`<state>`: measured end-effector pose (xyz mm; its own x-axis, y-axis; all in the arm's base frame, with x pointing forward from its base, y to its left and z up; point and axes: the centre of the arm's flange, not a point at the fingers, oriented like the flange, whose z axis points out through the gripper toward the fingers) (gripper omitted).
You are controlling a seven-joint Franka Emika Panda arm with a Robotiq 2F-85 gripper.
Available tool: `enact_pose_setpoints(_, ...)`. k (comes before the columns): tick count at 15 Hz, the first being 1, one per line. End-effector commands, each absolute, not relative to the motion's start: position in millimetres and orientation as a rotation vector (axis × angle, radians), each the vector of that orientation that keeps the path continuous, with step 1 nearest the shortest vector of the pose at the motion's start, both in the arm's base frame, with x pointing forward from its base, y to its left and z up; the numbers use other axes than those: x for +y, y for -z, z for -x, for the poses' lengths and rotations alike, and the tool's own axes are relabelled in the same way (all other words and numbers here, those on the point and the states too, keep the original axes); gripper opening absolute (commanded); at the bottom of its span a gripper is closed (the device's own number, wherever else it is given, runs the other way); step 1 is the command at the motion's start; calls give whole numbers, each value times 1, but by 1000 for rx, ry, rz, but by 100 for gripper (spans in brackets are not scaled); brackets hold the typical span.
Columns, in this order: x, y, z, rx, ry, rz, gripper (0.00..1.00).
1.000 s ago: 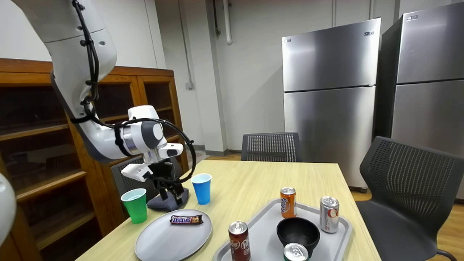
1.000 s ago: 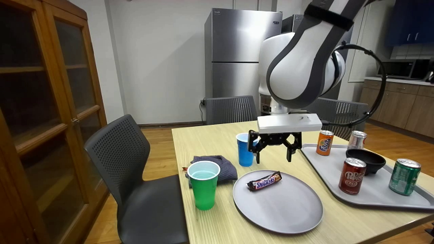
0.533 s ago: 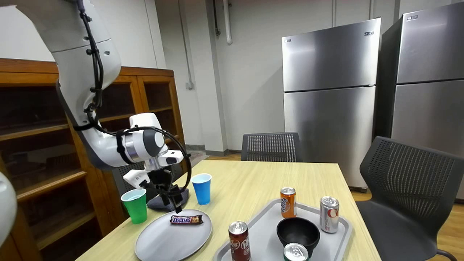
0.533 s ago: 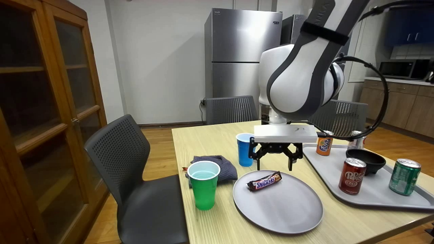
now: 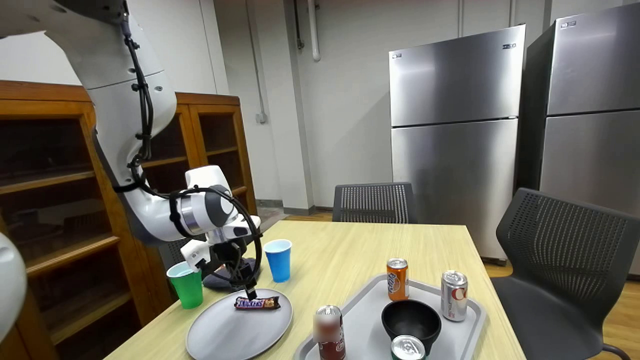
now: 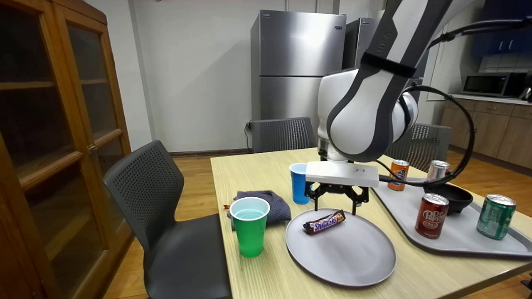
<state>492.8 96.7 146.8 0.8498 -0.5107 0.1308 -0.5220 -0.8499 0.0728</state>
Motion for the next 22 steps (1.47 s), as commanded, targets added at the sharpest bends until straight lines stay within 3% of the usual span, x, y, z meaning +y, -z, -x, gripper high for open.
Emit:
enact_pose_setpoints(1,105,-134,-504,-878,-187,-2893,100)
enact_pose_setpoints(22,101,-92,-535,-1063,-179,-2802,100)
